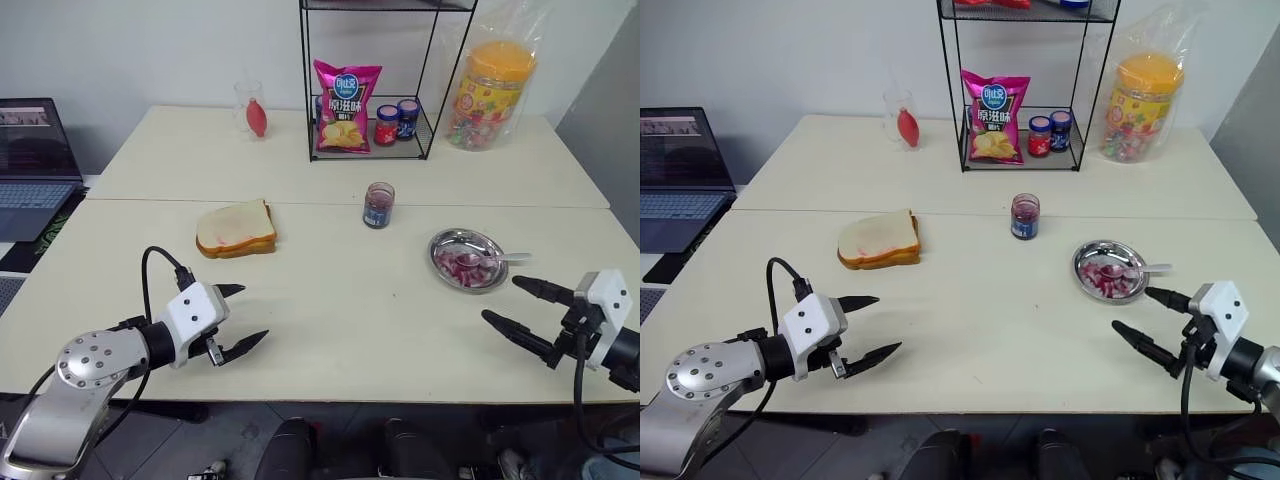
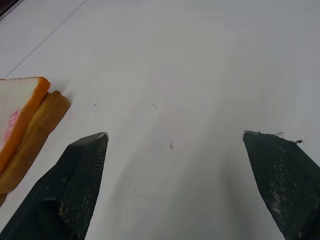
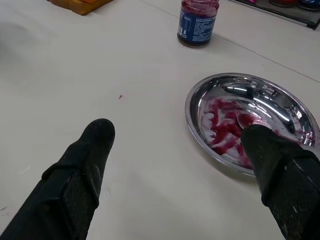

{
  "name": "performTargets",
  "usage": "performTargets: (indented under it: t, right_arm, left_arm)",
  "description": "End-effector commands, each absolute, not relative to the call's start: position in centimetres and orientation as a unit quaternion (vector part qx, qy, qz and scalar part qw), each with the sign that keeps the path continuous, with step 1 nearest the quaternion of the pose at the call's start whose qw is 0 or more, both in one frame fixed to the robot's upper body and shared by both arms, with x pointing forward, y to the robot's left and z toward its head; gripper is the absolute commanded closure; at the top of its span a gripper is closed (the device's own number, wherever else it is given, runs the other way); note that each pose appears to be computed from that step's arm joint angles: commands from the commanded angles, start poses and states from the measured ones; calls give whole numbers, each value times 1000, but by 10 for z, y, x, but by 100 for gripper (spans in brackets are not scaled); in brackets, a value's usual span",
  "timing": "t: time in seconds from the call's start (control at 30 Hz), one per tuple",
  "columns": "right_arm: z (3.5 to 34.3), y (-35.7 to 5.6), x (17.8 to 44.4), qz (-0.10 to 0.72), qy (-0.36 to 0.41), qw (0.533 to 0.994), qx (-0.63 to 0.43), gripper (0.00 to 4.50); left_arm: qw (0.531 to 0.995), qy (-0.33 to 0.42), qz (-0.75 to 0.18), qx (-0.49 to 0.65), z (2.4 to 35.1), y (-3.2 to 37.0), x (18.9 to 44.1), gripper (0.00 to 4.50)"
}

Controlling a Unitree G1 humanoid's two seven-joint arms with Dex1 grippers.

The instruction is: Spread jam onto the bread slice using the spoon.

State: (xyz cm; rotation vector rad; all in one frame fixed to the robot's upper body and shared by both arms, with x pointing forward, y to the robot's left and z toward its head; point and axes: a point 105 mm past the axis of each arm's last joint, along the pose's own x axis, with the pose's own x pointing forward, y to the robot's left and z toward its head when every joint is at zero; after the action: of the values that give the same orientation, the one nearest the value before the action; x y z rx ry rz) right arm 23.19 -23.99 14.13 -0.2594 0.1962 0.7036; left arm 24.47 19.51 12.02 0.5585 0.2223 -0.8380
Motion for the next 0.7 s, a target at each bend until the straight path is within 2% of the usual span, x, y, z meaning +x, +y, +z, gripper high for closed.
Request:
performTargets:
  t: [0.03,0.3,0.7]
  right_arm:
    - [152,-240,230,339,78,927,-138,3]
    - [149,-236,229,338,80,927,-144,3]
    - [140,-235,226,345,82,924,-145,3]
  left_arm:
    - [872,79,-401,269,133,193,244,0]
    - [880,82,-377,277,128,198,248,0]
    - [899,23,-336,279,132,203,259,0]
